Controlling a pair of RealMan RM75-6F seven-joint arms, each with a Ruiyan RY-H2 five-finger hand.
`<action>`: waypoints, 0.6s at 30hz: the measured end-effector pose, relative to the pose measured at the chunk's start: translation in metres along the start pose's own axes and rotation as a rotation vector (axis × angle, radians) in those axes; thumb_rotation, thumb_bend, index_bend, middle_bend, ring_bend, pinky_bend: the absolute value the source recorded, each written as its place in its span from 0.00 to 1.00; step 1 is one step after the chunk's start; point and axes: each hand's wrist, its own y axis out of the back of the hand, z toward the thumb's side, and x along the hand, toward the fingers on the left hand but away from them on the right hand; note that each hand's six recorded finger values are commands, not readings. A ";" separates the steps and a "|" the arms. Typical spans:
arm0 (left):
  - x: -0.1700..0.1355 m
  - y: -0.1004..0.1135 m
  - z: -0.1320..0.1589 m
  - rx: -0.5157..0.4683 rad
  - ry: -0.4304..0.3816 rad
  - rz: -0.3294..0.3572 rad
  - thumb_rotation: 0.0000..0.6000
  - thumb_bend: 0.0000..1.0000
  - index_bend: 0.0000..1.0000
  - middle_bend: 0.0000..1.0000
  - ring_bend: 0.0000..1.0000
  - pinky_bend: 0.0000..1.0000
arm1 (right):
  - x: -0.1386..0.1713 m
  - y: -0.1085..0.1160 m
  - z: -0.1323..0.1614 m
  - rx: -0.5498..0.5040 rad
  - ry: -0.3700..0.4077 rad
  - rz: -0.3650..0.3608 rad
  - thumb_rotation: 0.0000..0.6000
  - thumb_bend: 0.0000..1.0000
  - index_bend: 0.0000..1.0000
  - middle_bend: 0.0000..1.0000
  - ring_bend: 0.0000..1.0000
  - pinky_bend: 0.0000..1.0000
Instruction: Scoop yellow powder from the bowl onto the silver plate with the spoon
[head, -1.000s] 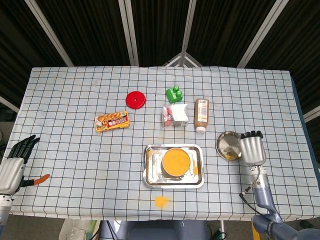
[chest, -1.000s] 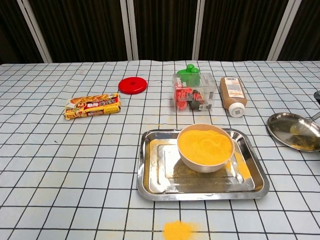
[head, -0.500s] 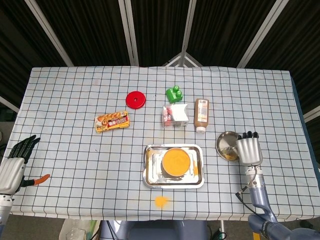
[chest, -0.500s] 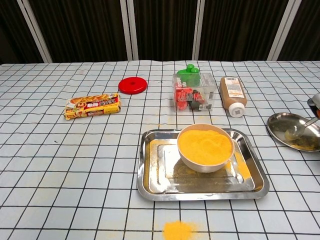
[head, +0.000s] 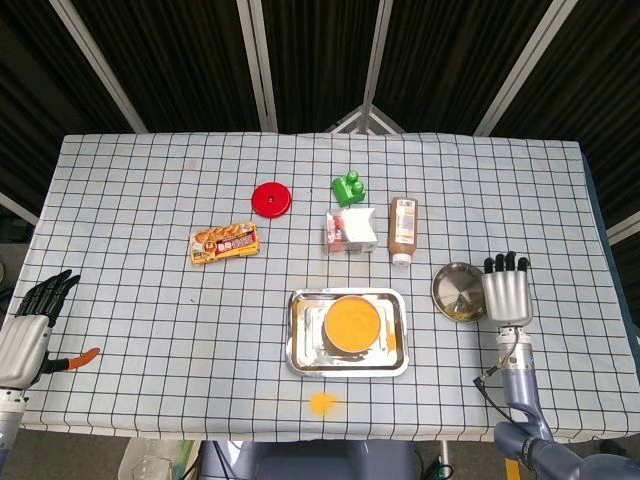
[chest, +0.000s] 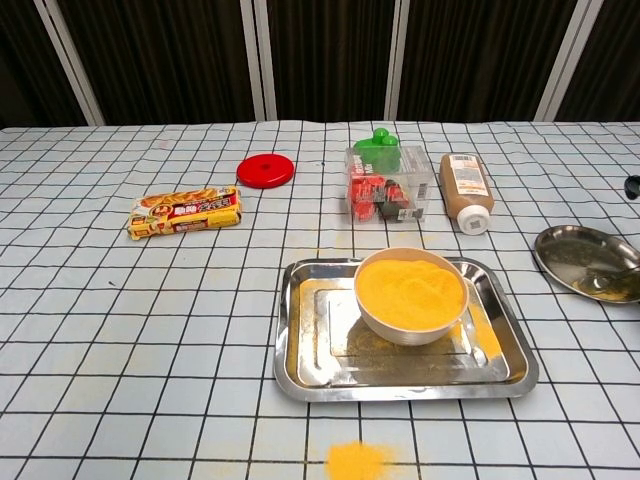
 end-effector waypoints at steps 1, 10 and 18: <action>0.000 0.000 0.000 0.000 0.001 0.000 1.00 0.00 0.00 0.00 0.00 0.00 | 0.000 0.001 -0.001 -0.001 -0.002 -0.002 1.00 0.54 0.21 0.28 0.19 0.26; 0.000 0.001 -0.001 0.007 -0.001 0.001 1.00 0.00 0.00 0.00 0.00 0.00 | 0.005 0.027 -0.018 -0.053 0.010 -0.089 1.00 0.47 0.09 0.16 0.03 0.04; -0.002 -0.001 -0.003 0.070 -0.009 -0.012 1.00 0.00 0.00 0.00 0.00 0.00 | 0.042 0.040 -0.045 -0.280 0.046 -0.012 1.00 0.35 0.00 0.00 0.00 0.00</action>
